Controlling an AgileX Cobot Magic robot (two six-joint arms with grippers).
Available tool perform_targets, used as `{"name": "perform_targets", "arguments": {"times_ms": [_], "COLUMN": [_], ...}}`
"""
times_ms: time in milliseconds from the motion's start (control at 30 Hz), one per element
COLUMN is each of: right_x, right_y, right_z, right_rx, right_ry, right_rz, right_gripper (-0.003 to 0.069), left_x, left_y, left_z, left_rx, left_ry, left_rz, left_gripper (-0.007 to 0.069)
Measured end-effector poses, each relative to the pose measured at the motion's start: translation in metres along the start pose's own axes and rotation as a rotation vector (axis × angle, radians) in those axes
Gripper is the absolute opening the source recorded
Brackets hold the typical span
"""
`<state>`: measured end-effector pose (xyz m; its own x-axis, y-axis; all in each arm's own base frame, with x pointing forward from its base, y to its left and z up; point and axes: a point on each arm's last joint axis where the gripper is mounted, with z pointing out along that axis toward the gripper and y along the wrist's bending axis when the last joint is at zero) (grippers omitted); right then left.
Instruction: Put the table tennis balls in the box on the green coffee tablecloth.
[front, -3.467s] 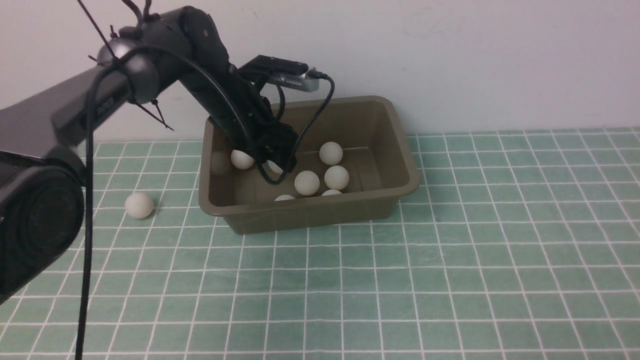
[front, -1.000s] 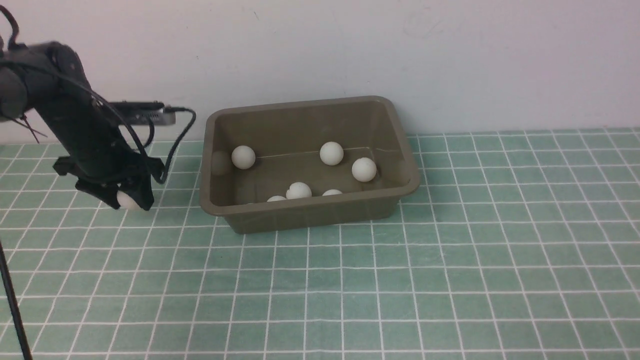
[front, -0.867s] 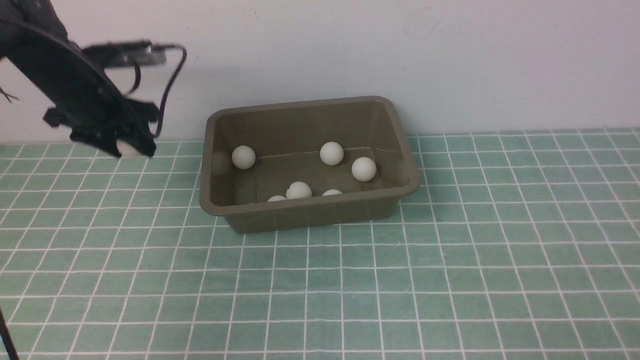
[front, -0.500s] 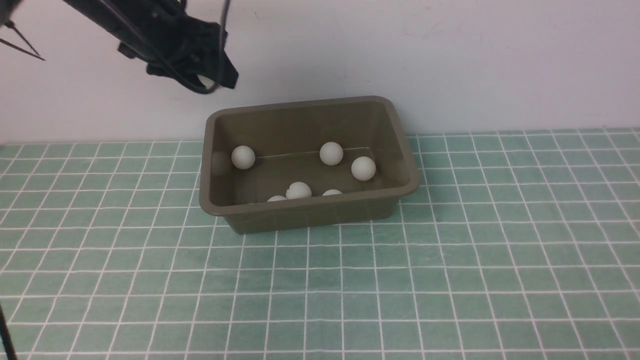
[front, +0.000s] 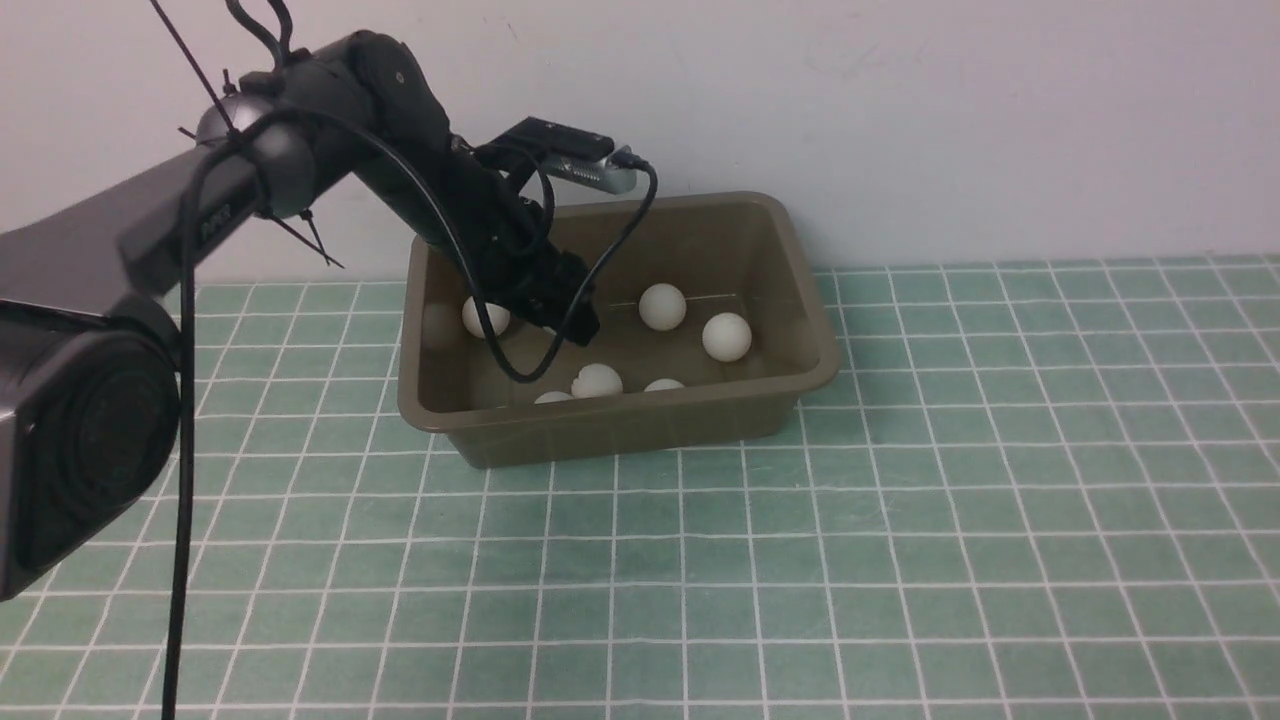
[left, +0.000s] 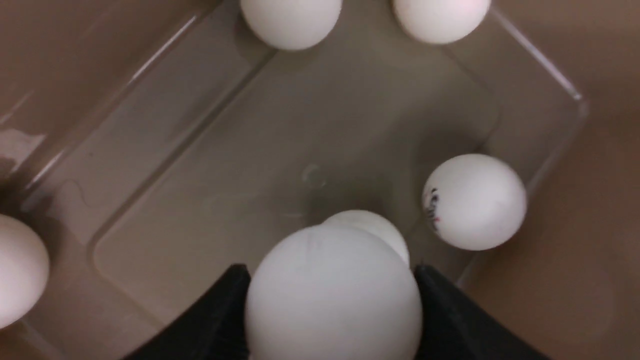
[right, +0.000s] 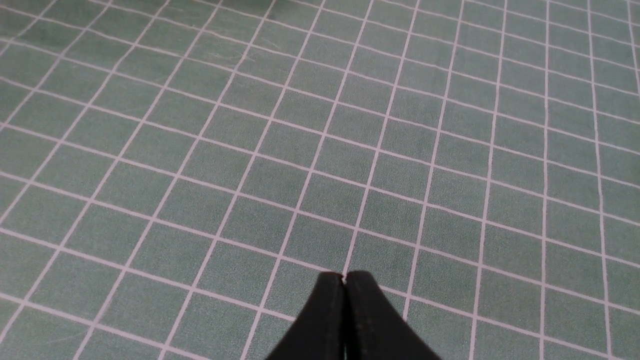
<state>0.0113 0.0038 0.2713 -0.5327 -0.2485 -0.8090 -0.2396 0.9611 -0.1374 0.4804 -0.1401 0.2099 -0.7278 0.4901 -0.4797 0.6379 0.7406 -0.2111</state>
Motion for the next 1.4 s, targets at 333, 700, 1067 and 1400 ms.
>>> {"name": "perform_targets", "arguments": {"times_ms": [333, 700, 1067, 1400], "right_x": [0.0, -0.01, -0.026, -0.025], "right_y": [0.0, -0.004, -0.008, -0.007], "right_z": [0.0, -0.002, -0.005, -0.005], "right_rx": [0.0, 0.041, 0.087, 0.085], "right_ry": [0.0, -0.101, -0.28, -0.266], "right_rz": [0.0, -0.012, -0.021, -0.024], "right_gripper": [-0.0016, -0.0016, -0.0016, -0.0016], "left_x": [-0.007, -0.042, -0.037, 0.013], "left_y": [-0.002, -0.054, -0.103, -0.161], "left_z": [-0.012, -0.186, -0.259, -0.347], "left_rx": [-0.003, -0.243, -0.182, -0.237], "left_ry": [0.001, -0.23, -0.403, -0.544], "left_rz": [-0.017, 0.054, 0.191, 0.197], "left_gripper": [0.054, 0.0003, -0.0004, -0.0004]}}
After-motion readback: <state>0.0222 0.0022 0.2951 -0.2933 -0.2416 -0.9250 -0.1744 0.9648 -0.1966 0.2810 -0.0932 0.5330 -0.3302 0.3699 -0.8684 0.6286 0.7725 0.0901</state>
